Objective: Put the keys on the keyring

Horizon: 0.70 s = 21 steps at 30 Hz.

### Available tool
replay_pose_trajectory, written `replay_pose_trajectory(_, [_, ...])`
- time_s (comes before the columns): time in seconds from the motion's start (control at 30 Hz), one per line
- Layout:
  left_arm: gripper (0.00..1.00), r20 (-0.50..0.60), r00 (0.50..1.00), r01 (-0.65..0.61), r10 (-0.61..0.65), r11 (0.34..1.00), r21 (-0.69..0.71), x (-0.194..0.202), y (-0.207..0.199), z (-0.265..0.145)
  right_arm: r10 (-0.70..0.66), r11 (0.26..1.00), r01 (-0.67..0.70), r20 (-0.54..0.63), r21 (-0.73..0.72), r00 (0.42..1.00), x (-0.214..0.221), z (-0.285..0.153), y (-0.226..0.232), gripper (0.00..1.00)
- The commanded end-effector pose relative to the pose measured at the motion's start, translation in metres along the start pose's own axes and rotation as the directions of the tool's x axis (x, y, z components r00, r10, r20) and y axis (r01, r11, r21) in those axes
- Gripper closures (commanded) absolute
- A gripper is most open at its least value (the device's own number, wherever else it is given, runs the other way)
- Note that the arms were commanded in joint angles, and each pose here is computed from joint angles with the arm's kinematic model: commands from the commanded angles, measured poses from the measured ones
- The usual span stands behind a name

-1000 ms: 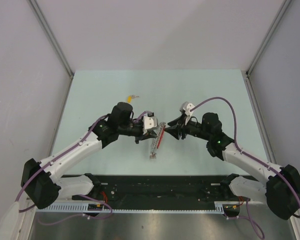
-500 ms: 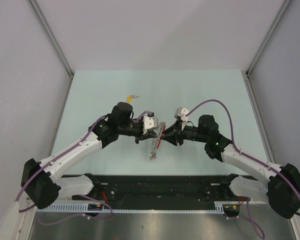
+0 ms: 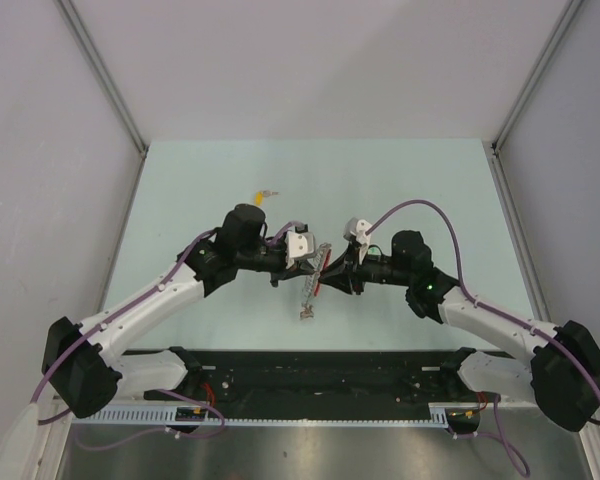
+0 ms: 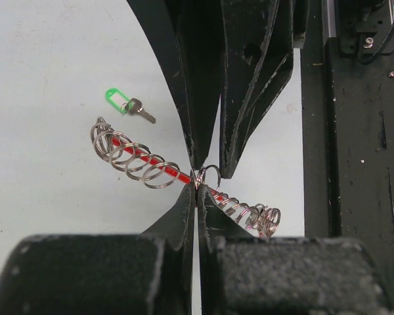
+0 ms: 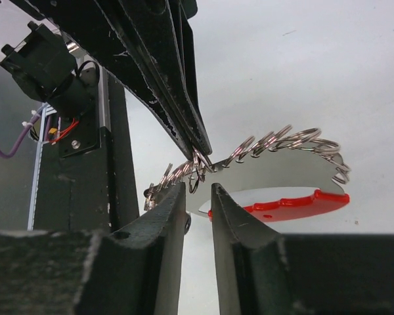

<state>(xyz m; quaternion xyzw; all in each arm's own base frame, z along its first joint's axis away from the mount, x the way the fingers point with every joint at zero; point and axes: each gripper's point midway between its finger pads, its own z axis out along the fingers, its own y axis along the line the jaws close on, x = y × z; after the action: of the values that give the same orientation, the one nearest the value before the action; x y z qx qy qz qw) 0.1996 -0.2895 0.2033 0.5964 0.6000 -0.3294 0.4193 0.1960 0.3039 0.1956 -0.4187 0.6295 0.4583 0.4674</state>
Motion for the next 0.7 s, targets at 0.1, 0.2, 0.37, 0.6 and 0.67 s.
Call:
replay_pose_trajectory(0.1, [1.0,0.081,0.995,-0.048,0.05,0.998,-0.035,-0.028,0.007,-0.009,-0.005,0.999,0.007,0.045,-0.05,0.999,-0.014,0.009,0.008,0.82])
replay_pose_trajectory(0.2, [0.99,0.084,0.995,-0.046,0.05,0.998,-0.043,-0.029,0.008,-0.01,-0.004,0.998,0.007,0.052,-0.06,0.999,-0.016,0.009,0.01,0.87])
replay_pose_trajectory(0.37, [0.99,0.087,0.996,-0.028,0.033,0.998,-0.06,-0.029,0.009,-0.012,-0.014,0.998,0.018,0.053,-0.06,0.998,-0.017,0.009,0.011,1.0])
replay_pose_trajectory(0.6, [0.93,0.132,0.989,0.081,-0.069,0.993,-0.084,-0.029,0.005,-0.014,-0.049,0.997,0.051,0.042,-0.057,0.998,-0.016,0.005,0.013,1.0])
replay_pose_trajectory(0.67, [0.95,0.147,0.98,0.148,-0.134,0.985,-0.084,-0.024,0.002,-0.012,-0.051,0.997,0.052,0.028,-0.052,0.998,-0.013,0.003,0.012,1.0])
